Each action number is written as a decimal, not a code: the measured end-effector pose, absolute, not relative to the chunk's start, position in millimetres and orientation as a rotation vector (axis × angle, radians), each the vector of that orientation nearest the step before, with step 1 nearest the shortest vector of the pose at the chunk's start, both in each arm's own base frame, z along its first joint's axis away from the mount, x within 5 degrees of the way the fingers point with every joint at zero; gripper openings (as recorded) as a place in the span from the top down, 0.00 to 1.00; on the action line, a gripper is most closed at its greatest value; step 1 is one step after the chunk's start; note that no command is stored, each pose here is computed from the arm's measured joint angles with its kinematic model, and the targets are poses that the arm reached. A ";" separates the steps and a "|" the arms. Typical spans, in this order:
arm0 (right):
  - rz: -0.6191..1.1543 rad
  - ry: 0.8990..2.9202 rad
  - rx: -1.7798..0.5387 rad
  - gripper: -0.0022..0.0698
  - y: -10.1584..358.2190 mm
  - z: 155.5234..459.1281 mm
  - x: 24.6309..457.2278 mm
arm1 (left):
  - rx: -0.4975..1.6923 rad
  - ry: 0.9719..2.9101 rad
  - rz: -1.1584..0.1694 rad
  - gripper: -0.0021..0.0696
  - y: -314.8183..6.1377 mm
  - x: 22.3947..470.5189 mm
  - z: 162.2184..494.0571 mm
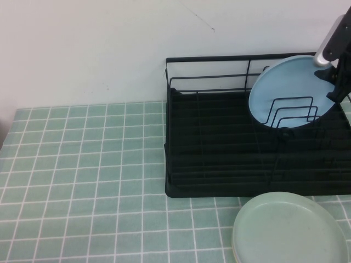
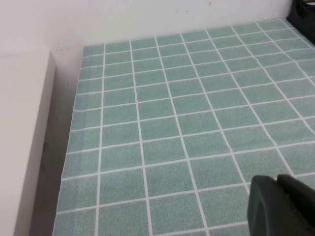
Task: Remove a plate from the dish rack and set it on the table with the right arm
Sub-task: Grasp the plate from the shelf
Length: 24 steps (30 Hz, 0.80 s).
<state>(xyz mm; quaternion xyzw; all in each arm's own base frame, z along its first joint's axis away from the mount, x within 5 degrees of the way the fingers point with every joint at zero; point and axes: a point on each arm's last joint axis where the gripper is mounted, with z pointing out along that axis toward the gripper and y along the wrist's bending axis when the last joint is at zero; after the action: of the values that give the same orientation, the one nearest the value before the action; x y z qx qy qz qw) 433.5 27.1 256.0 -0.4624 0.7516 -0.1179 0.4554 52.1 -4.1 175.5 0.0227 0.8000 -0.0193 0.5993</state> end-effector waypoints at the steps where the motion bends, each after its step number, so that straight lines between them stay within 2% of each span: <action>1: -0.294 1.854 -1.144 0.40 27.0 253.2 434.8 | 0.053 1.855 -0.045 0.98 -4.1 52.1 175.5; 16: -0.293 1.884 -1.125 0.41 25.7 232.9 443.3 | 0.053 1.855 -0.045 0.98 -4.1 52.1 175.5; 19: -0.291 1.884 -1.118 0.48 25.7 233.5 443.6 | 0.053 1.855 -0.045 0.98 -4.1 52.1 175.5; 22: -0.296 1.882 -1.110 0.61 25.4 234.5 444.3 | 0.053 1.855 -0.045 0.98 -4.1 52.1 175.5; 24: -0.303 1.876 -1.113 0.73 25.2 235.6 444.8 | 0.053 1.855 -0.045 0.98 -4.1 52.1 175.5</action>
<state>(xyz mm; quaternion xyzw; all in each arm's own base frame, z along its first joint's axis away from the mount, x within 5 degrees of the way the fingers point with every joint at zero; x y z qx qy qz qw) 444.8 25.2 235.6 -0.4505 0.7596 -0.1228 0.4528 52.1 -4.1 175.5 0.0227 0.8000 -0.0193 0.5993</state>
